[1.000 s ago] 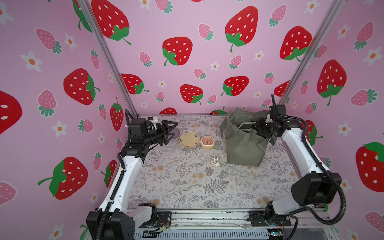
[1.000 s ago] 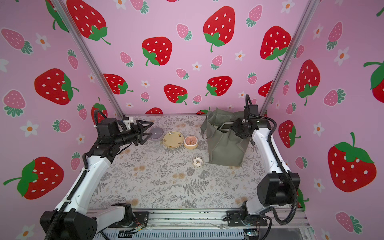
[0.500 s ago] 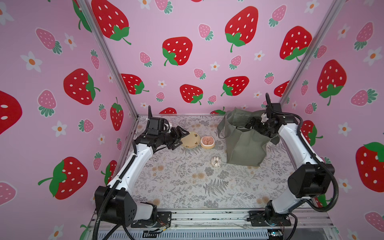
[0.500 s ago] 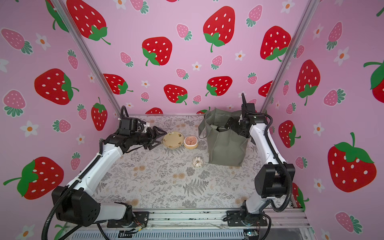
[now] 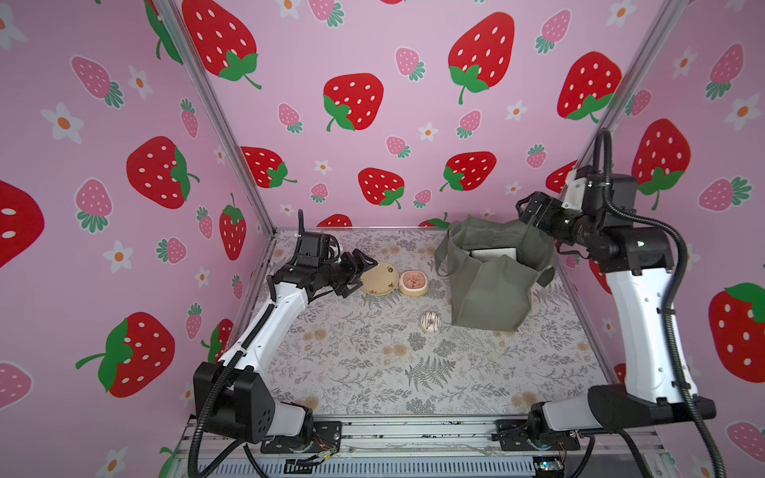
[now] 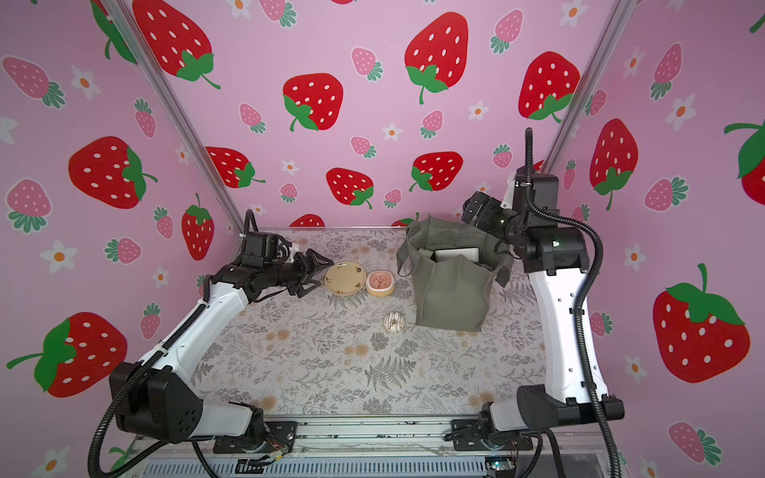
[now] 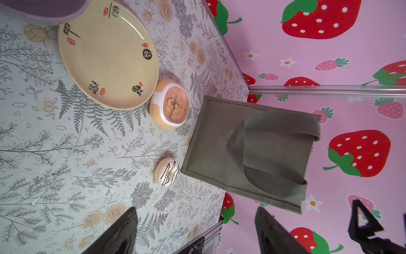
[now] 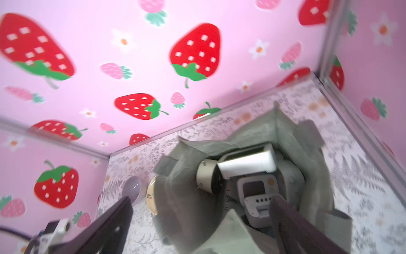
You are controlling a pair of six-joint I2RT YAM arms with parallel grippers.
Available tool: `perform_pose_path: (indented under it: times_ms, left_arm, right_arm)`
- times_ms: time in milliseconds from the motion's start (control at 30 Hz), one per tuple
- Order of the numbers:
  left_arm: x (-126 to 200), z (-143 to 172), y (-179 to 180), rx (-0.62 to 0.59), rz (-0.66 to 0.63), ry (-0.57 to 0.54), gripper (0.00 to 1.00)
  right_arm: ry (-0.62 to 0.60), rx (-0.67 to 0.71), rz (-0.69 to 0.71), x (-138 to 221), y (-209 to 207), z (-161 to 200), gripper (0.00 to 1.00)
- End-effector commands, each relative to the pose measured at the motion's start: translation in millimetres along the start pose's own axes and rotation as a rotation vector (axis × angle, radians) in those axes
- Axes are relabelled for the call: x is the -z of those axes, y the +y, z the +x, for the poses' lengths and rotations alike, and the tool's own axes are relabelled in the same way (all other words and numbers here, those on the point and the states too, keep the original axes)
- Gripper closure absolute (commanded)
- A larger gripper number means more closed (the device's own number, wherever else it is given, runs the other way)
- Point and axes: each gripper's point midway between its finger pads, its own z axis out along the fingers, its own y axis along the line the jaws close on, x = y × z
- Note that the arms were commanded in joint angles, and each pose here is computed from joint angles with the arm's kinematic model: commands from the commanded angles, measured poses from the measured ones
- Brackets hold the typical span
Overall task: Put the alarm clock into the canvas bag
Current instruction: Place the alarm at the canvas bag, then move the alarm to the center of the board.
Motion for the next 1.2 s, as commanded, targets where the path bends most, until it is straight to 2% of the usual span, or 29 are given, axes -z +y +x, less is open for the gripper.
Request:
perform_pose_path:
  times_ms: [0, 100, 200, 300, 433, 667, 767, 1000, 1167]
  left_arm:
    - [-2, 0, -6, -0.003, 0.025, 0.007, 0.16]
    - [-6, 0, -3, 0.015, 0.032, 0.012, 0.17]
    - [-10, 3, 8, 0.067, 0.016, 0.012, 0.19]
    - [-12, 9, 28, 0.134, -0.027, 0.016, 0.23]
    - [-10, 18, 45, 0.177, -0.057, 0.013, 0.25]
    - [2, 26, 63, 0.212, -0.092, -0.001, 0.25]
    - [9, 28, 69, 0.223, -0.102, -0.015, 0.25]
    - [26, 33, 83, 0.244, -0.124, -0.034, 0.25]
    - [32, 38, 86, 0.244, -0.131, -0.038, 0.26]
  right_arm:
    - [0.013, 0.283, -0.199, -12, 81, 28, 0.00]
    - [0.157, 0.434, -0.272, -36, 124, 86, 0.00]
    - [0.302, 0.533, -0.308, -66, 144, 145, 0.00]
    - [0.462, 0.571, -0.229, -106, 137, 195, 0.00]
    - [0.652, 0.595, -0.100, -151, 116, 244, 0.00]
    - [0.755, 0.555, 0.021, -219, 97, 294, 0.00]
    - [0.785, 0.501, 0.097, -247, 75, 308, 0.00]
    - [0.761, 0.407, 0.062, -304, 56, 324, 0.00]
    - [0.734, 0.337, 0.055, -328, 42, 322, 0.00]
